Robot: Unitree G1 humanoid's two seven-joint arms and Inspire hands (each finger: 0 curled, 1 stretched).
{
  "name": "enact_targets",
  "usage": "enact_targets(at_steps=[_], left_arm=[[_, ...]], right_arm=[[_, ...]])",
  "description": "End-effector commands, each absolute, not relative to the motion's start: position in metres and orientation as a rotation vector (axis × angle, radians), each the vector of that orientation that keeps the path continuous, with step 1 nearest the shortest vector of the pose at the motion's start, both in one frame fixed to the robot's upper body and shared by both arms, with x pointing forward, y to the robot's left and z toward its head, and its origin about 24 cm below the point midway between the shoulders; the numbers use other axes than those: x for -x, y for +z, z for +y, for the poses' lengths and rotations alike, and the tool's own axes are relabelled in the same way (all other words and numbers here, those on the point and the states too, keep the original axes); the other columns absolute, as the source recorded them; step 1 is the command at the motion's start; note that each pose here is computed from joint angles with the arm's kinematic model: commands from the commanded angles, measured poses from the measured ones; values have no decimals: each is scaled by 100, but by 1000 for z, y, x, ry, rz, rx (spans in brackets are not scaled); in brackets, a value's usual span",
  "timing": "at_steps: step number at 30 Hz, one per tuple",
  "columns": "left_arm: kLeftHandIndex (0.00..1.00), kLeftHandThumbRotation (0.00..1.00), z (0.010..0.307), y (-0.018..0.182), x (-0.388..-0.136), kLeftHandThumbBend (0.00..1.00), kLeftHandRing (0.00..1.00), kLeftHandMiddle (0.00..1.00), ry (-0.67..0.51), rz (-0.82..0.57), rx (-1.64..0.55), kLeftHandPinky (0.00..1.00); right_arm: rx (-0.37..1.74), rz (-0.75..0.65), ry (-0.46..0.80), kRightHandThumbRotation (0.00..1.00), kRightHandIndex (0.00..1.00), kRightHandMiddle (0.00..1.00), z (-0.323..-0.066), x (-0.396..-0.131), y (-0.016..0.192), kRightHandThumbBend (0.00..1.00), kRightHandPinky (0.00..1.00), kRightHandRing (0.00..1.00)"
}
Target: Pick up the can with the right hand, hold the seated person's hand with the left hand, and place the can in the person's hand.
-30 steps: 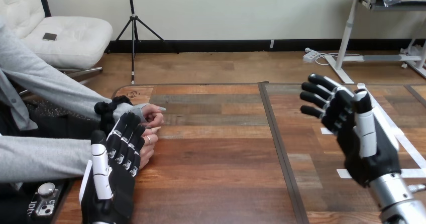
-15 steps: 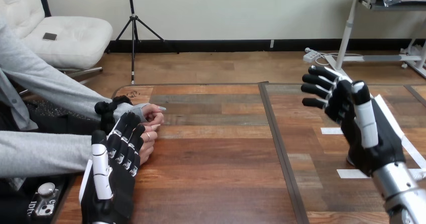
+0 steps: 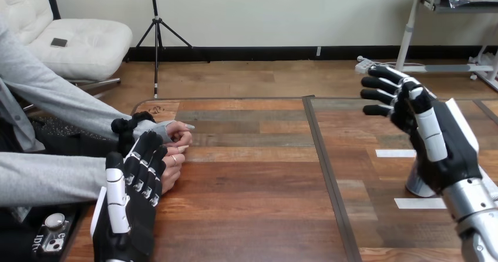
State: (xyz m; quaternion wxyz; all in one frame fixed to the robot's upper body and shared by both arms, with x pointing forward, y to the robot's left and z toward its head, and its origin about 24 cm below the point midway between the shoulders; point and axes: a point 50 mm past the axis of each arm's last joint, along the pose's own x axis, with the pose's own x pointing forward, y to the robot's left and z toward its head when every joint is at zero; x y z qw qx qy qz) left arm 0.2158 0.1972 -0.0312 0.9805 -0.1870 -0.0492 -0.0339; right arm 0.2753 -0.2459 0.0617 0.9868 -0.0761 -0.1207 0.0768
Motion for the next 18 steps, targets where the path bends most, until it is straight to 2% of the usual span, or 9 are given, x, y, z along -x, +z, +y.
enact_targets(at_steps=[1, 18], left_arm=[[90, 97, 196, -16, -234, 62, 96, 93, -116, -156, 351, 100], [90, 99, 196, -16, -236, 60, 98, 94, -125, -152, 338, 100]], right_arm=[[208, -349, 121, 95, 81, 80, -255, -289, 89, 84, 72, 80], [255, -359, 69, 88, 80, 80, -273, -292, 97, 88, 71, 78]])
